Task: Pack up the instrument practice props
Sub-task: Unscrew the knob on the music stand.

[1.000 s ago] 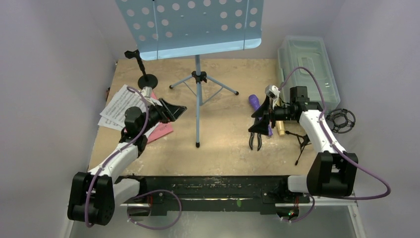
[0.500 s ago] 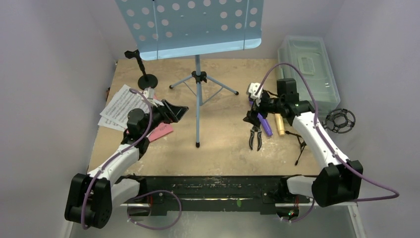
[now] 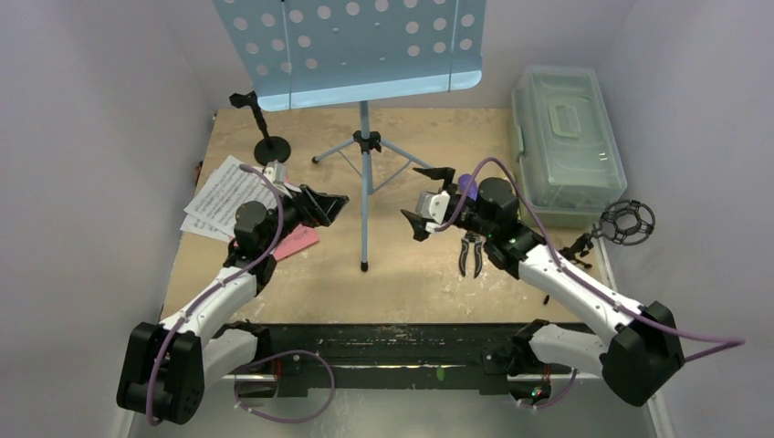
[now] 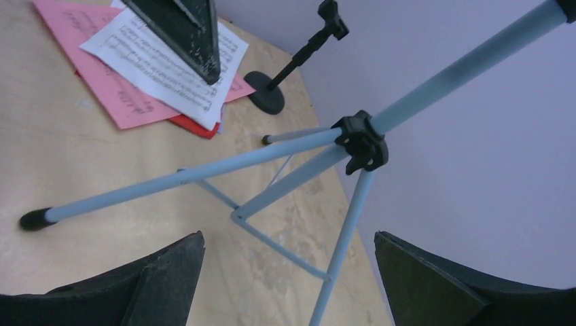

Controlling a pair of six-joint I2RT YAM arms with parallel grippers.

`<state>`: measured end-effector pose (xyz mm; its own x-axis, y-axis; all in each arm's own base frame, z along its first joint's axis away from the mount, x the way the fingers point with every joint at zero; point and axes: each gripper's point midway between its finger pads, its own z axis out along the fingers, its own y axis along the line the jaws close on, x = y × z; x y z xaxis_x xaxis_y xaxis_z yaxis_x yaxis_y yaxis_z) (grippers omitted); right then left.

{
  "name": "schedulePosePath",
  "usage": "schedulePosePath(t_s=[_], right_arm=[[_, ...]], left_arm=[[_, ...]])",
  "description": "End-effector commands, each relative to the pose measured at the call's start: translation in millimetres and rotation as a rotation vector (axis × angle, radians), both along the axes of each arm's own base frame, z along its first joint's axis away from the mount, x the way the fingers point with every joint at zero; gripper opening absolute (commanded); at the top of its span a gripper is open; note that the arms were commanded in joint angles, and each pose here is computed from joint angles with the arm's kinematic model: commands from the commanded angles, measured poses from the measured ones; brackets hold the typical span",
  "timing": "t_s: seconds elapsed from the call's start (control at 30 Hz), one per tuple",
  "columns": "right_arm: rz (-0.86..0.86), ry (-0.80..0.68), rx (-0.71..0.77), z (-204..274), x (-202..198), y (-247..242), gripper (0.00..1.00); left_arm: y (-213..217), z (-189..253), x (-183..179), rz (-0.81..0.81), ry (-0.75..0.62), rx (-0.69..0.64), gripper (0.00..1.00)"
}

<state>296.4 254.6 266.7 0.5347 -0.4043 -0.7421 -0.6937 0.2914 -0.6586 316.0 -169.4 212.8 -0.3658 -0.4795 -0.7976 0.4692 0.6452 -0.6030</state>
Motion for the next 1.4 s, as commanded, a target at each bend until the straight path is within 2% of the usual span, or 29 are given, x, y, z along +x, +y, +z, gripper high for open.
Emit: schedulePosePath(t_s=[0.0,0.13,0.3,0.53,0.7,0.87,1.17,1.37], right_arm=[[-0.105,-0.259,0.196,59.4,27.9,13.0,0.99],[-0.121,-0.314,0.216,63.6,39.2,22.8,0.99],[-0.13,-0.309,0.201,59.8,59.7,36.7,0.96],[-0.116,-0.281,0.187,51.5,91.1,64.0,0.85],[-0.129,-0.272,0.17,46.3,111.0,75.7,0.69],[-0.132,-0.263,0.133,35.7,123.3,83.4,0.44],[-0.127,-0.283,0.051,22.7,121.5,79.6,0.25],[-0.08,-0.36,-0.04,16.7,119.4,83.0,0.09]], left_arm=[[-4.0,9.2,-2.5,-0.017,-0.062,-0.008,0.87],[-6.0,9.4,-4.8,-0.025,-0.066,-0.02,0.87],[-8.9,4.4,-6.5,-0.038,-0.048,-0.035,0.87],[-10.0,1.3,-8.0,-0.043,-0.038,-0.034,0.87],[-9.4,-1.3,-7.4,-0.039,-0.03,-0.022,0.87],[-10.4,-6.3,-6.2,-0.043,-0.011,-0.019,0.87],[-12.5,-10.3,-4.0,-0.051,0.006,-0.023,0.87],[-12.5,-9.6,-4.9,-0.052,0.007,-0.021,0.87]])
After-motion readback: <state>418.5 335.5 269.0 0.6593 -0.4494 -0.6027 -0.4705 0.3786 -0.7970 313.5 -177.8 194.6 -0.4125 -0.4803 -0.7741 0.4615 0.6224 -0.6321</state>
